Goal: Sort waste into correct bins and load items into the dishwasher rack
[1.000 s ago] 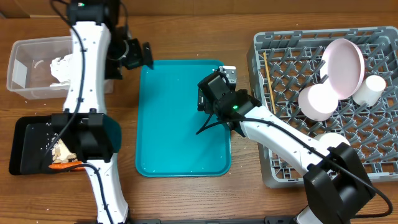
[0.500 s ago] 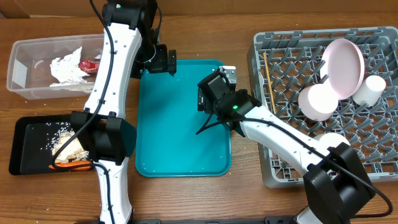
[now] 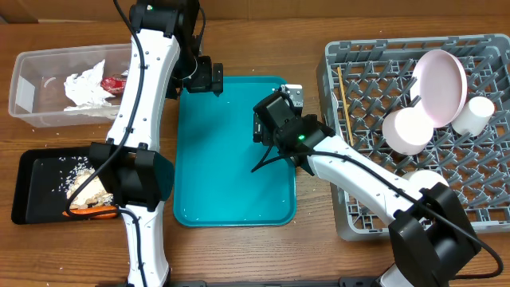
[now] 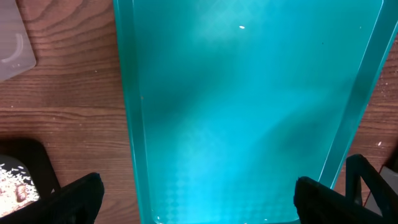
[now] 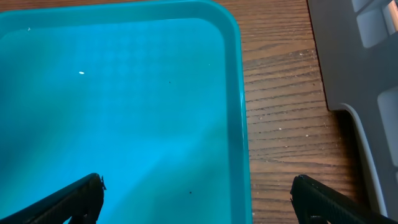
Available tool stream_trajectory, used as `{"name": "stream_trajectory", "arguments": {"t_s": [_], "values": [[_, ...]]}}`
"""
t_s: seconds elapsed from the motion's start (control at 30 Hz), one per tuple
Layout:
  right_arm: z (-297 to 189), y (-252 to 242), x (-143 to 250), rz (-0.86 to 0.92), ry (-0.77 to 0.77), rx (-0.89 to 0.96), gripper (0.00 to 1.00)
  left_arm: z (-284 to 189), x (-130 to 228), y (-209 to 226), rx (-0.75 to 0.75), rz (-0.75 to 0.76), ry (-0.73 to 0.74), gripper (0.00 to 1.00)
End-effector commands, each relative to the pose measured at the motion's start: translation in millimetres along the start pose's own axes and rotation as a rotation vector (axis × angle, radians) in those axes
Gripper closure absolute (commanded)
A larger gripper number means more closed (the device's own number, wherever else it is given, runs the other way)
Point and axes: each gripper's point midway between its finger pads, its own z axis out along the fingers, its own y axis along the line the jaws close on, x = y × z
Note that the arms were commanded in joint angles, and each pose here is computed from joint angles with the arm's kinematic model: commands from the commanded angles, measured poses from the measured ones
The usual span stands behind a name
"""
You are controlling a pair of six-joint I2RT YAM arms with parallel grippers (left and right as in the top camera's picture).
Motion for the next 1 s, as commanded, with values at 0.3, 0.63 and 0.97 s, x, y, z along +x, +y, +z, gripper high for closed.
{"name": "stream_trajectory", "arguments": {"t_s": [0.3,0.63,0.97], "values": [[1,-1,-3,0.001,-0.012,0.009,0.00,-2,-2,1,-0.007,0.012,-0.014,0.00],[-18,-14,-18,0.010,-0.072,0.056,0.00,-2,-2,1,-0.007,0.012,-0.014,0.00],[-91,-81,-62,0.062,-0.224,0.175,0.00,-2,-2,1,-0.007,0.012,-0.014,0.00]]}}
